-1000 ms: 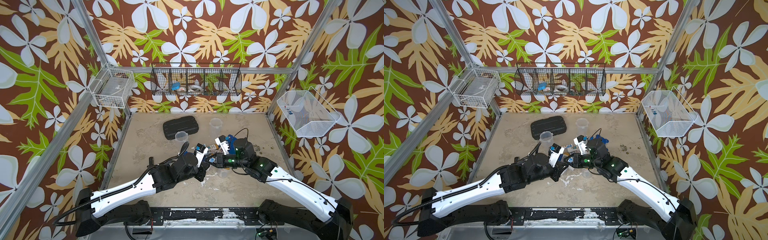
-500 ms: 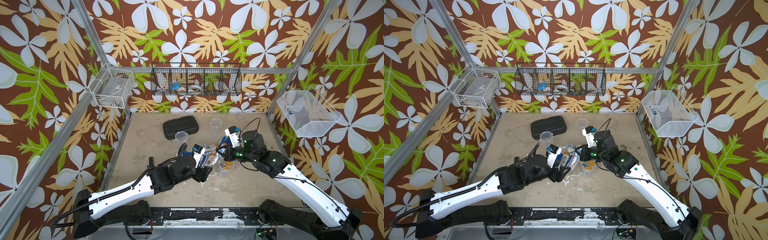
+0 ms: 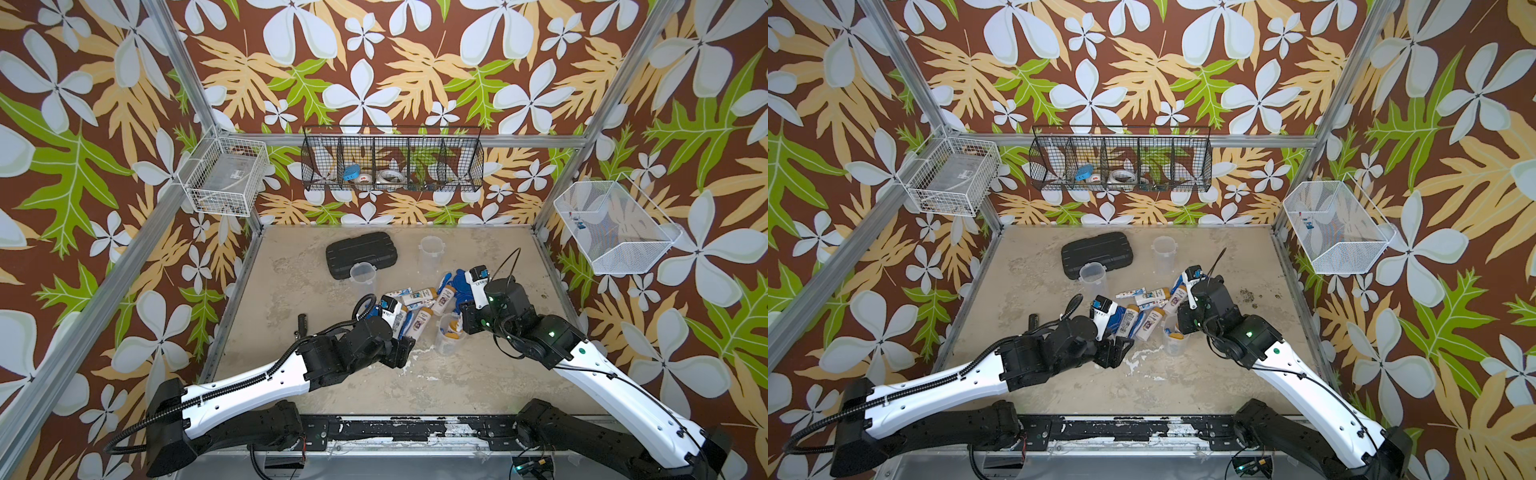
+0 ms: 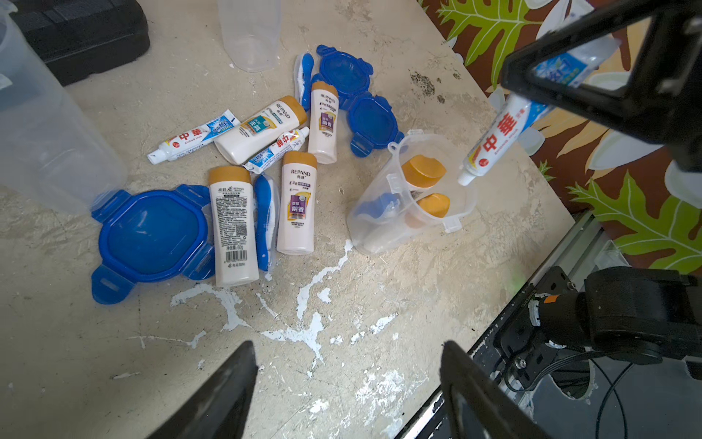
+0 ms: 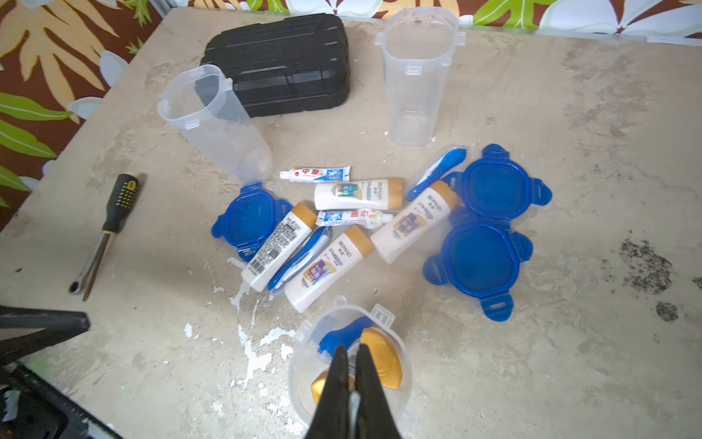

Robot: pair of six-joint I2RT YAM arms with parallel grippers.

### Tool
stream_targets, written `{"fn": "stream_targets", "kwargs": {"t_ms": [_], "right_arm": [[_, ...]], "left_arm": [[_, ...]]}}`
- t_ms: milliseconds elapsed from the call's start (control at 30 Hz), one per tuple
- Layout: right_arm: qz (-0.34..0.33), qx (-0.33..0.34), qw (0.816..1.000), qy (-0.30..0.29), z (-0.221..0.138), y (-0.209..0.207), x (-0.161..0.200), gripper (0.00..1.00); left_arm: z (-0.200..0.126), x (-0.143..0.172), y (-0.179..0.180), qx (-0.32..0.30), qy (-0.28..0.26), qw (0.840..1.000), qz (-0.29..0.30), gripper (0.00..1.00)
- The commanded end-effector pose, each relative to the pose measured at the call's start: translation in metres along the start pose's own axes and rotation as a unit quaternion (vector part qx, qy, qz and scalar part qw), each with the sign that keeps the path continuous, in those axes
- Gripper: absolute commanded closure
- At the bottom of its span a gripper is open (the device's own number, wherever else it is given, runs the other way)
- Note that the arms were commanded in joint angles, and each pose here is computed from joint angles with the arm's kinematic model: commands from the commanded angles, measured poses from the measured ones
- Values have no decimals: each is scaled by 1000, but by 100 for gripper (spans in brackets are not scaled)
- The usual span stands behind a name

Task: Pack away toiletry kits
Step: Place the toiletry item into the container.

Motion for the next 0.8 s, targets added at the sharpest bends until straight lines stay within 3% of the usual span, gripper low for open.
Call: {"fn": "stream_targets", "kwargs": {"t_ms": [0,633,767], "right_arm": [[-1,16,1000,-26,4,-4,-8,100],[-38,67,997,16,24,-17,44,100],[-36,70,997,16,28,-17,45,91]], "left_arm": [[-1,-4,1,-5,-9,1000,-8,23],[7,-5,8,-23,-2,1000,-13,23],[21,-3,29,-61,30,996,-52,23]]}}
Point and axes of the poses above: each gripper's point midway between its finger pads, its own z axis out along the fingers, its own y axis along the line the jaws close on, x = y × z, the point moved 2 cm from there along -z, back along the fingers, and after that the axes turned 1 degree about -z, right-handed, at the moved point
